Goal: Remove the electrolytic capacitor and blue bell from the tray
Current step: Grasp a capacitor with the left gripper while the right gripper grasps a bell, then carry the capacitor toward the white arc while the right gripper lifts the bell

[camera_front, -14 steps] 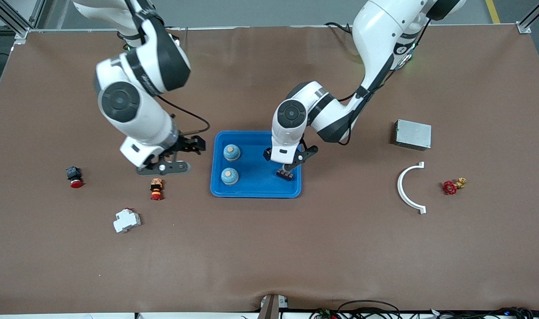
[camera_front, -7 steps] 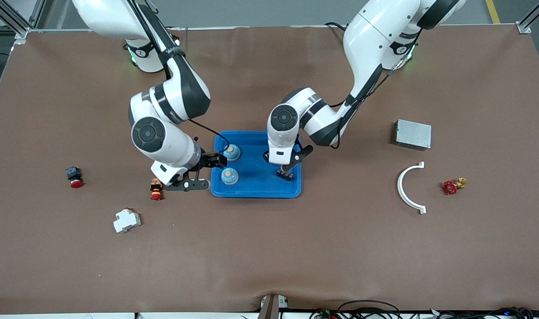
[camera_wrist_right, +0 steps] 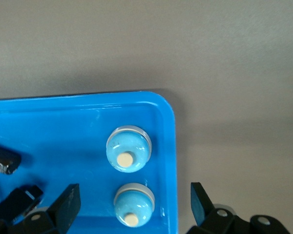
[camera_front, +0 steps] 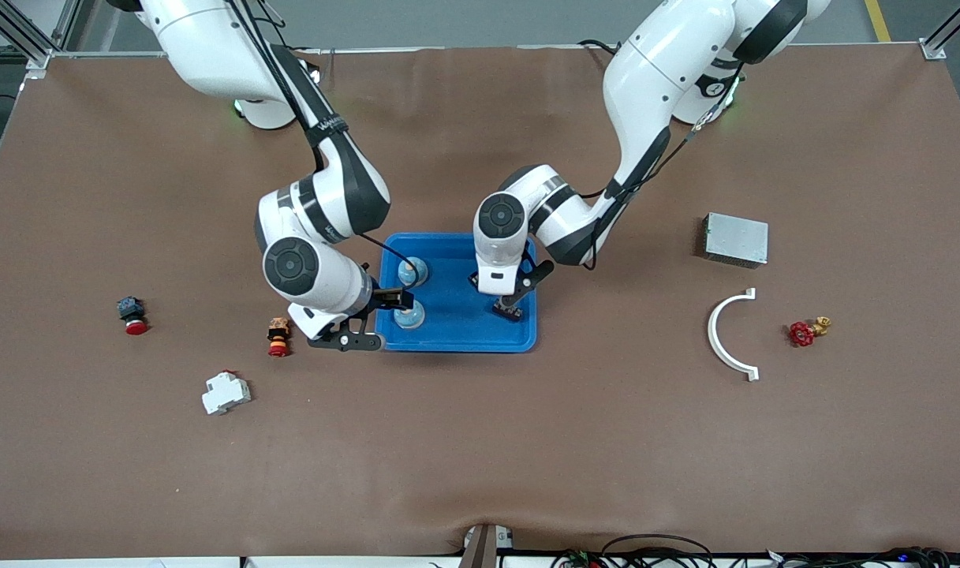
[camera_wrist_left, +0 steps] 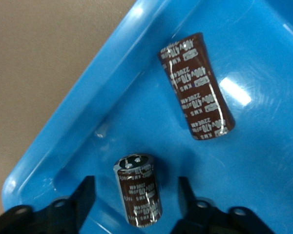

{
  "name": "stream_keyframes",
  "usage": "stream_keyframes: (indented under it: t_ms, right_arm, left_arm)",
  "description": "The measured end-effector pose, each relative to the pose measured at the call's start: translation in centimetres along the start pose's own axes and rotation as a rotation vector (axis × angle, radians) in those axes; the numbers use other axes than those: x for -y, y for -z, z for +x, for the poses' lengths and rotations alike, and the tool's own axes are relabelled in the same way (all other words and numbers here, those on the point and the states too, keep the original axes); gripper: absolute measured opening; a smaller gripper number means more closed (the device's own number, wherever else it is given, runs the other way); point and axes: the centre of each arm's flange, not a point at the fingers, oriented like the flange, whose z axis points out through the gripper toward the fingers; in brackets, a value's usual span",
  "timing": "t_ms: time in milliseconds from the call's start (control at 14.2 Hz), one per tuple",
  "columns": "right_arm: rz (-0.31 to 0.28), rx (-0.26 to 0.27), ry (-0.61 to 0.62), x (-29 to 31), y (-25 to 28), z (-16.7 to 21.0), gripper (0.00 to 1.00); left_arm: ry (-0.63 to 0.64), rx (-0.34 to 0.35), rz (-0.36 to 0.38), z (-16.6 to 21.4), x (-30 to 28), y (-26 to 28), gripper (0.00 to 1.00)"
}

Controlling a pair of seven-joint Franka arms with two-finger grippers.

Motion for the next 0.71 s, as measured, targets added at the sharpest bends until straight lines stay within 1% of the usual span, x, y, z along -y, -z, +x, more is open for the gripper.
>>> stream_keyframes:
  t_ms: [212,353,494,706]
  right_arm:
    - [0.001,-0.023,-0.031,2.3,-2.0,-0.9,1.00]
    - [0.003,-0.037,-0.038,2.8,-3.0,-0.8,1.00]
    - [0.000,-0.045,-0.045,2.5,-4.2,-0.3,1.00]
    - [-0.020,-0.038,-0.047,2.0,-6.2,0.0,1.00]
  left_arm:
    - [0.013,-0.006,-0.020,0.8,-0.4,1.2,0.35]
    - [0.022,-0.014,-0.012,1.5,-0.3,2.5,0.33]
    - [0.042,-0.025,-0.003,3.0,0.0,4.5,0.33]
    - [0.072,-0.050,0.028,6.4,1.4,9.9,0.33]
